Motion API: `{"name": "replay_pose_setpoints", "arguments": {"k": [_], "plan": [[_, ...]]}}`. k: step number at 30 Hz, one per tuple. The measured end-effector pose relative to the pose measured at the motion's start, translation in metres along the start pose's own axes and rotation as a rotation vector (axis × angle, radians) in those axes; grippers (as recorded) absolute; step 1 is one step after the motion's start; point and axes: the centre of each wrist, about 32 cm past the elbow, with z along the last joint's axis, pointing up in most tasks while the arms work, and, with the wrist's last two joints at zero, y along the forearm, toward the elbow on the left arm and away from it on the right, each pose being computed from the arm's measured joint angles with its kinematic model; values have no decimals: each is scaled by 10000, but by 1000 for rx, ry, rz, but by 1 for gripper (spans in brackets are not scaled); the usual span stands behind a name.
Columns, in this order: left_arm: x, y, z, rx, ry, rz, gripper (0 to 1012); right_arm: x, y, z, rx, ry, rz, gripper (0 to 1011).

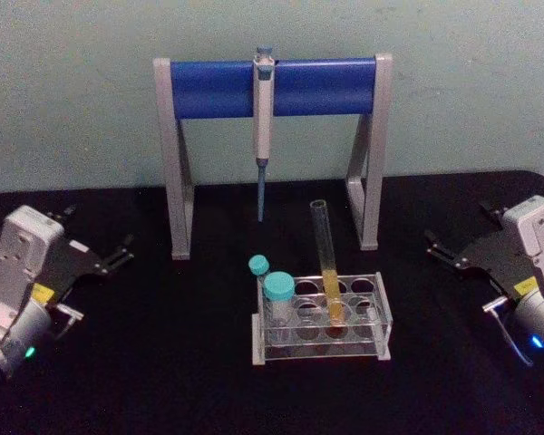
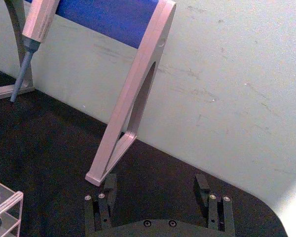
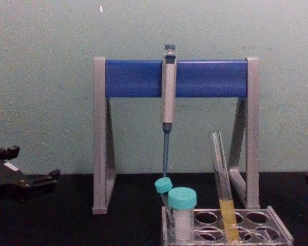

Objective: Pick up the test tube from the test tube rack, shake it, then place it back into the test tube rack.

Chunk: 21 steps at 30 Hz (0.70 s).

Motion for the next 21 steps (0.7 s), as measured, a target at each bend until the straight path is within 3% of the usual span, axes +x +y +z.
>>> {"name": "replay_pose_setpoints", "arguments": {"k": [21], "plan": [[0, 0, 0, 0, 0, 0, 1001, 0, 0, 0, 0, 0, 0, 1000]]}}
